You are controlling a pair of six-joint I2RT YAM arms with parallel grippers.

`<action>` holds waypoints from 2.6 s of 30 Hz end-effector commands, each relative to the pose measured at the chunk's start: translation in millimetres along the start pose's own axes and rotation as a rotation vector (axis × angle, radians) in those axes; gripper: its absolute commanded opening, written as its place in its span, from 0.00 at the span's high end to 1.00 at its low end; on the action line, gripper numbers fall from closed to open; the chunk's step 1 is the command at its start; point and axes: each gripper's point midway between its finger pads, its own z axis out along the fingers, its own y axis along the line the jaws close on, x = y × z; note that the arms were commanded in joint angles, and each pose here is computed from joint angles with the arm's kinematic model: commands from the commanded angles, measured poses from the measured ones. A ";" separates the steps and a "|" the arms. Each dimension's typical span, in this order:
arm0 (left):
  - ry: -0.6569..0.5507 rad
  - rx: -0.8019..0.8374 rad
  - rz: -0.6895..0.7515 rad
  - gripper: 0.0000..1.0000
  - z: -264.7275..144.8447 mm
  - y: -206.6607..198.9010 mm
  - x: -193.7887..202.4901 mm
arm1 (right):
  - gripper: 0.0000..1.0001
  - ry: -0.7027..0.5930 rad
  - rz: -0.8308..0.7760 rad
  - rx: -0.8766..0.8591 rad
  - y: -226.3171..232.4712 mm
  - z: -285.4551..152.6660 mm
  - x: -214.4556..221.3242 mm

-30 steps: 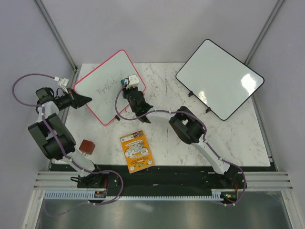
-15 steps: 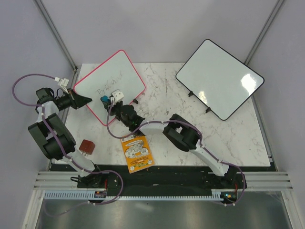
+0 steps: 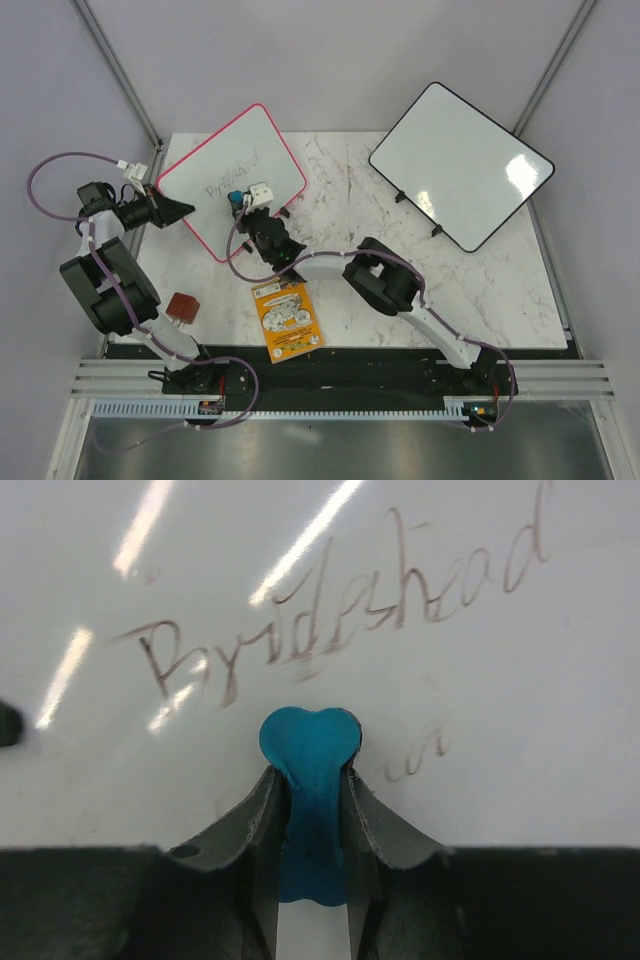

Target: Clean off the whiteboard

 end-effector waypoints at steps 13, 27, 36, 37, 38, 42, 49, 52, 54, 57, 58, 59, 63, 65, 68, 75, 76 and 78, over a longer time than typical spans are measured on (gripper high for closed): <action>0.086 -0.005 0.103 0.98 1.5 -9.2 18.2 | 1.00 0.040 0.078 -0.053 -64.0 52.4 -12.9; 0.072 0.017 0.102 0.98 1.4 -15.2 12.7 | 1.00 0.456 -0.103 -0.210 11.6 -41.7 71.0; 0.057 0.030 0.102 0.98 1.6 -18.7 7.4 | 1.00 0.584 -0.124 -0.305 37.0 -102.9 103.0; 0.058 0.031 0.099 0.98 1.6 -19.0 8.1 | 1.00 0.581 -0.124 -0.308 38.7 -103.9 103.3; 0.058 0.031 0.098 0.98 1.5 -19.7 8.9 | 1.00 0.567 -0.118 -0.311 40.5 -101.6 100.3; 0.061 0.031 0.106 0.98 1.6 -21.0 11.1 | 1.00 0.501 -0.121 -0.280 38.4 -90.1 84.8; 0.066 0.021 0.115 0.98 -0.2 -22.4 11.2 | 1.00 0.394 -0.070 -0.197 22.4 -45.5 50.7; 0.073 0.016 0.117 0.98 -0.8 -22.4 12.2 | 1.00 0.347 -0.038 -0.186 13.7 -34.1 35.1; 0.077 0.015 0.119 0.98 -1.0 -22.3 13.6 | 1.00 0.312 -0.038 -0.190 10.4 -32.0 23.4; 0.082 0.014 0.119 0.98 -1.2 -21.9 15.2 | 1.00 0.264 -0.035 -0.196 8.4 -26.8 7.4; 0.084 0.014 0.118 0.98 -1.0 -21.2 16.2 | 1.00 0.232 -0.022 -0.206 10.0 -24.2 -1.1; 0.085 0.014 0.117 0.98 -1.1 -21.3 16.4 | 1.00 0.221 -0.017 -0.225 12.8 -24.3 -4.9; 0.083 0.018 0.111 0.98 -0.8 -22.1 17.1 | 1.00 0.170 0.011 -0.238 15.1 -16.4 -15.3; 0.085 0.017 0.112 0.98 -1.4 -22.1 17.9 | 1.00 0.152 0.017 -0.235 14.2 -11.4 -18.0; 0.090 0.019 0.116 0.98 -1.6 -23.5 18.9 | 1.00 0.113 0.000 -0.235 19.6 0.6 -28.1; 0.103 0.015 0.127 0.98 -3.2 -26.3 23.0 | 1.00 0.085 -0.056 -0.222 31.4 19.3 -38.1; 0.107 0.011 0.136 0.98 -3.8 -26.3 23.5 | 1.00 0.086 -0.070 -0.215 31.7 20.5 -36.6; 0.115 0.006 0.138 0.98 -4.6 -26.7 25.3 | 1.00 0.077 -0.084 -0.225 40.3 22.8 -41.7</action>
